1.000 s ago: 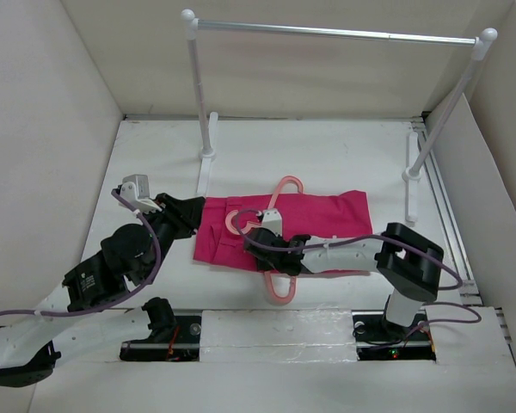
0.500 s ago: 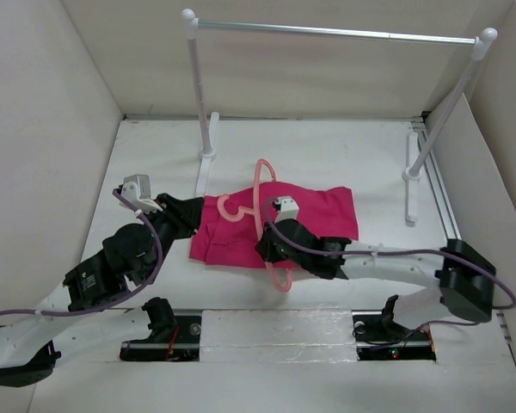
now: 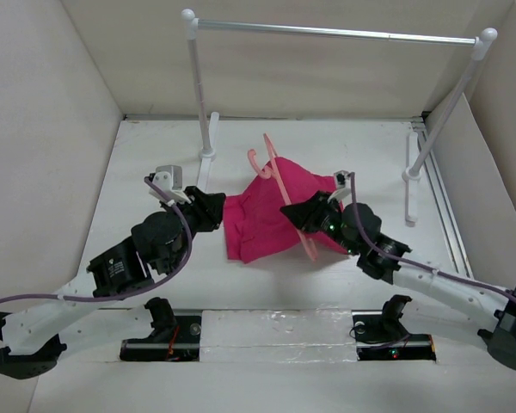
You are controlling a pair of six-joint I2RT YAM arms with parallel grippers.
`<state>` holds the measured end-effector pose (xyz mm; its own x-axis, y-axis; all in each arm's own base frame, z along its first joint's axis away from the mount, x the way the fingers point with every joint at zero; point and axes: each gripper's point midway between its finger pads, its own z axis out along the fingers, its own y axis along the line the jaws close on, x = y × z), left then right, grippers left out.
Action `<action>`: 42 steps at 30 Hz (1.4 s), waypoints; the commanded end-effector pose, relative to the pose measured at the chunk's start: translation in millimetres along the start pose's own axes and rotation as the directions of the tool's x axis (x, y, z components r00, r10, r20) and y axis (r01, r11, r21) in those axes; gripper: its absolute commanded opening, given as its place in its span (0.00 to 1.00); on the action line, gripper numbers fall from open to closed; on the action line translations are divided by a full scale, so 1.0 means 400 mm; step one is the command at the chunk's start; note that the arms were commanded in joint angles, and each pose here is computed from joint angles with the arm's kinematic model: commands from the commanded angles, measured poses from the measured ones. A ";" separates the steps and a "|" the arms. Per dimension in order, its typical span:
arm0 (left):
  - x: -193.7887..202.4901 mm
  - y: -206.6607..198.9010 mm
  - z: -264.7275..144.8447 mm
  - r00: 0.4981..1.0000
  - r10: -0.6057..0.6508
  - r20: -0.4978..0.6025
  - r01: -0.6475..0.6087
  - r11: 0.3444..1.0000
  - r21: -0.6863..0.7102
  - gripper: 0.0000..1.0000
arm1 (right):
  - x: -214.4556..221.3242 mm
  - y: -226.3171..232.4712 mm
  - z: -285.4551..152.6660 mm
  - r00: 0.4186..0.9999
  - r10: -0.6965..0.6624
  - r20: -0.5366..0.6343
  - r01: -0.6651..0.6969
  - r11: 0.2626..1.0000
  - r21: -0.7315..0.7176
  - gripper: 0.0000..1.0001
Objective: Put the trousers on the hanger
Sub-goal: Place trousers on hanger, then hang the hanger with trousers onto the clothesline
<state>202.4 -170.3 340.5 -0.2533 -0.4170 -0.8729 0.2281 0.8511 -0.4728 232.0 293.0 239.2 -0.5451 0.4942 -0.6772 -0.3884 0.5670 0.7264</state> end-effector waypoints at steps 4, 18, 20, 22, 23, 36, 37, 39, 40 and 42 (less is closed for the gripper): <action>-0.104 -0.117 0.005 0.996 -0.047 0.076 0.037 0.990 0.136 0.24 | -0.405 0.255 -0.103 0.935 0.079 0.346 0.020 0.962 -0.272 0.00; -0.034 -0.142 0.022 0.998 -0.062 -0.011 0.063 0.984 0.167 0.24 | -0.771 0.258 -0.202 0.751 0.228 0.620 0.087 0.897 -0.434 0.00; -0.024 -0.133 0.021 0.998 -0.062 -0.022 0.065 0.986 0.156 0.24 | -0.808 0.264 -0.228 0.728 0.240 0.643 0.100 0.890 -0.445 0.00; -0.011 -0.123 0.020 0.998 -0.053 -0.032 0.057 0.987 0.148 0.24 | -0.849 0.237 -0.253 0.692 0.231 0.684 0.117 0.899 -0.422 0.00; -0.007 -0.118 0.020 0.998 -0.055 -0.034 0.060 0.988 0.143 0.24 | -0.860 0.235 -0.262 0.688 0.227 0.689 0.124 0.899 -0.420 0.00; 0.063 -0.103 0.031 0.995 -0.023 -0.099 0.035 0.991 0.128 0.23 | -0.986 0.080 -0.336 0.602 0.235 0.763 0.102 0.925 -0.365 0.00; 0.064 -0.103 0.032 0.995 -0.019 -0.100 0.031 0.991 0.128 0.23 | -0.996 0.080 -0.340 0.598 0.229 0.768 0.116 0.923 -0.366 0.00; 0.066 -0.106 0.034 0.995 -0.015 -0.103 0.028 0.991 0.129 0.23 | -1.019 0.048 -0.325 0.600 0.235 0.765 0.098 0.927 -0.362 0.00; 0.067 -0.106 0.035 0.995 -0.015 -0.103 0.029 0.992 0.127 0.23 | -1.021 0.046 -0.313 0.614 0.235 0.754 0.099 0.924 -0.369 0.00; 0.075 -0.104 0.038 0.994 -0.008 -0.111 0.021 0.992 0.121 0.23 | -1.038 0.006 -0.292 0.614 0.243 0.751 0.082 0.927 -0.367 0.00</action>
<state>200.3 -219.6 329.2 -0.3556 -0.3779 -0.8548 0.3266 0.8067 -0.4925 416.5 0.4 432.1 0.0452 0.9560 -0.2899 -0.3600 0.2863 0.8879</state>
